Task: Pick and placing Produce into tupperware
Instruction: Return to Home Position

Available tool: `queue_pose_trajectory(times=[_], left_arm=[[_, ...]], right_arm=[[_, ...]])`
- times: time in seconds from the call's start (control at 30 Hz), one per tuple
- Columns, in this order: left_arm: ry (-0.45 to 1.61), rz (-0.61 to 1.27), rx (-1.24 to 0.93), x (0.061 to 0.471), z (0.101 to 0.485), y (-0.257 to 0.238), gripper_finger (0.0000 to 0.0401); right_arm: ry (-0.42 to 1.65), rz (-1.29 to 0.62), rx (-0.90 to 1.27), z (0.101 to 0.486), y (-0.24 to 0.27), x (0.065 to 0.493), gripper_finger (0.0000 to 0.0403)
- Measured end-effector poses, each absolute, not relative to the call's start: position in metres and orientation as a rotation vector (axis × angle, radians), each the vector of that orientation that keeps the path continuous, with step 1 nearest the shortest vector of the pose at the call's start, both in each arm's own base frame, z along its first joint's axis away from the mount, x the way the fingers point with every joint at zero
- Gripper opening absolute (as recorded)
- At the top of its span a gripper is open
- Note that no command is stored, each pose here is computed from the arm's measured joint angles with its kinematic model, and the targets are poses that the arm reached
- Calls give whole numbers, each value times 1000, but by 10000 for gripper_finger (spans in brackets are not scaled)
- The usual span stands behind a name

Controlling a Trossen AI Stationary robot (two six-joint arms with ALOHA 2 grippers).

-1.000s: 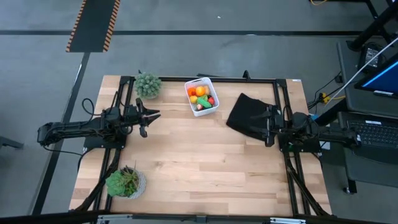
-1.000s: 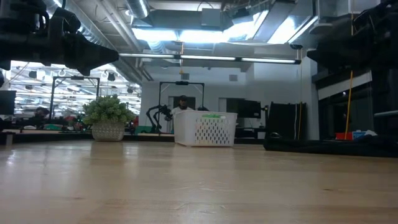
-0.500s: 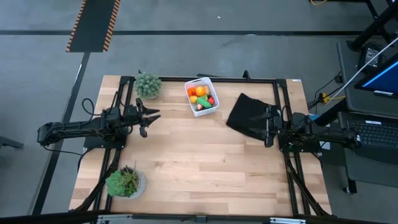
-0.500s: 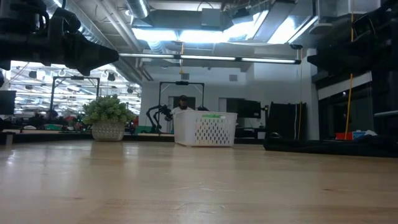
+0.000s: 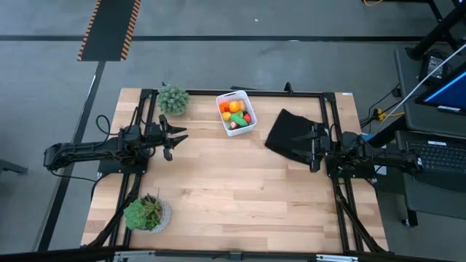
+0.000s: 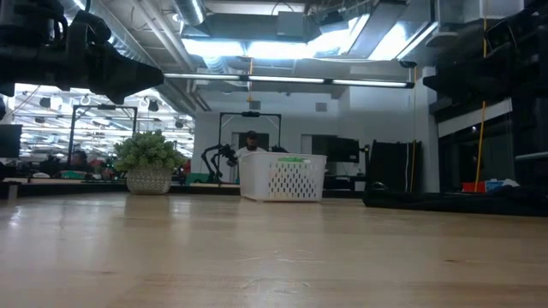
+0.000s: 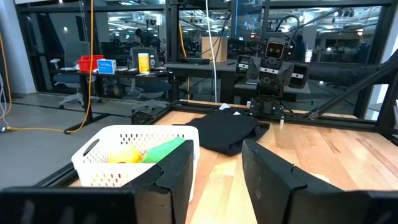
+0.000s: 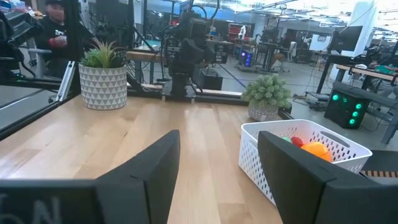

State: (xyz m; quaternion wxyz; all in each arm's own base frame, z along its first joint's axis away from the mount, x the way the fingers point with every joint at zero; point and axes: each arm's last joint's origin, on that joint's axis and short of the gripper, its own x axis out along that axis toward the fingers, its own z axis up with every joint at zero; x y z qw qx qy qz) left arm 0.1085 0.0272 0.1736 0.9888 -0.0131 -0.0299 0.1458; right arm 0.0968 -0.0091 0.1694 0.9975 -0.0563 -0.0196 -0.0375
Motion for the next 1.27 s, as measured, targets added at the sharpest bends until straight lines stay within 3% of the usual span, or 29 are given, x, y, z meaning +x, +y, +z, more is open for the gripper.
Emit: queue_pose_trajectory(times=[1.27], left_arm=[[-60, 293, -26, 109, 174, 27, 64]], right_arm=[[-40, -75, -113, 169, -9, 97, 218]])
